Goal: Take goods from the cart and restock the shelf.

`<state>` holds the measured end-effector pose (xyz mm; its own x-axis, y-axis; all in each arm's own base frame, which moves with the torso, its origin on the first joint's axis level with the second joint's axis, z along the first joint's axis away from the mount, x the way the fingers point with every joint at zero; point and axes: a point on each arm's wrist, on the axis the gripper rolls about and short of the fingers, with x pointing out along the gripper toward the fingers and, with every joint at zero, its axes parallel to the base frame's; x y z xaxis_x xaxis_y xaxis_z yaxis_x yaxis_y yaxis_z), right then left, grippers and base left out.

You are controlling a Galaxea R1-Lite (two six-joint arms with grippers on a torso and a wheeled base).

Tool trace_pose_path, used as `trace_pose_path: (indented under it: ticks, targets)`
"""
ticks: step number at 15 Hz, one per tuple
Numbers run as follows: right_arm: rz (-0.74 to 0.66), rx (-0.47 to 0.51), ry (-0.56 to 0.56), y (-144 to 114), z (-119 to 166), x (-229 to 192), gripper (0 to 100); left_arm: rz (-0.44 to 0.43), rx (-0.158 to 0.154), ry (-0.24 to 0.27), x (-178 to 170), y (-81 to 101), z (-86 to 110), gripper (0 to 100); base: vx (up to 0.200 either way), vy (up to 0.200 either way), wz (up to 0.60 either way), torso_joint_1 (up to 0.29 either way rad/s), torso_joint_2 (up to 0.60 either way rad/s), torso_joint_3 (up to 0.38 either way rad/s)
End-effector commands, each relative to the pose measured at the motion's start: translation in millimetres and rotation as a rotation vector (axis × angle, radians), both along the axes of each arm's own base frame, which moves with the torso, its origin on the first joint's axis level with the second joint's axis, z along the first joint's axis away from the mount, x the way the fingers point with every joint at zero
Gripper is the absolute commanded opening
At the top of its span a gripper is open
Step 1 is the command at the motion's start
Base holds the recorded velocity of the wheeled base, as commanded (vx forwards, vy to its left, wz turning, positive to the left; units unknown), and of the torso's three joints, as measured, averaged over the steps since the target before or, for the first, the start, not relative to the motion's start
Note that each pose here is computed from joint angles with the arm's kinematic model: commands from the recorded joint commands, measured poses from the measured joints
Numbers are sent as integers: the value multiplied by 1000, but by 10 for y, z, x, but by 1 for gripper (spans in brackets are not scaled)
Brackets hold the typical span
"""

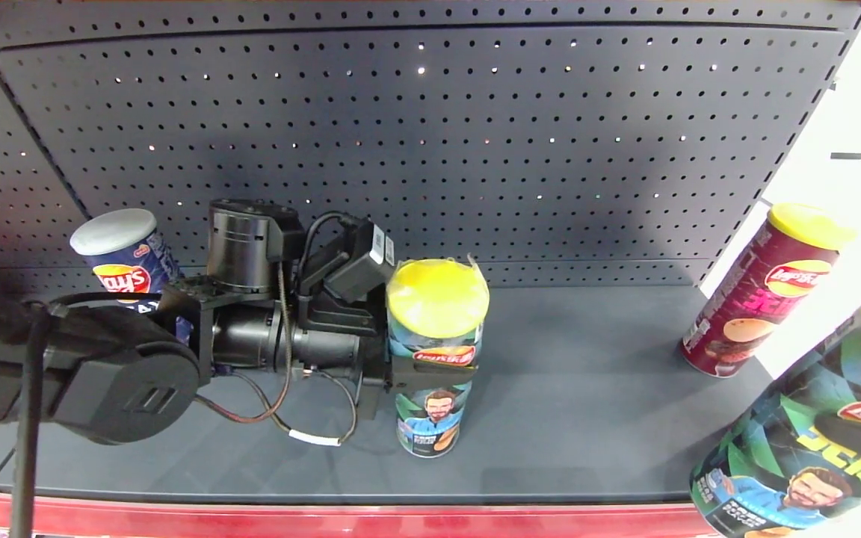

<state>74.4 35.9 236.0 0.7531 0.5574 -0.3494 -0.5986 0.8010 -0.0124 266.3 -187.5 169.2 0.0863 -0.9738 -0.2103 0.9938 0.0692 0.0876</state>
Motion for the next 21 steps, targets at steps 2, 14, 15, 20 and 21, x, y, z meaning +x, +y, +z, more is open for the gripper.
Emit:
trace_pose_path:
  ticks: [2,14,15,20,21]
  targets:
    - [0,-3,6,9,-1,21,0,-15,18,26,-18,-37,-102,0,0,0,0,0,0,0]
    - [0,0,-1,10,23,24,0,-27,19,61,-182,7,-78,0,0,0,0,0,0,0]
    - [0,1,-2,10,27,24,0,-31,23,67,-222,16,-92,0,0,0,0,0,0,0]
    - [1,0,-5,10,32,24,0,-22,32,102,-309,81,-157,0,0,0,0,0,0,0]
    - [2,1,-7,12,43,26,0,-17,33,112,-307,90,-164,0,0,0,0,0,0,0]
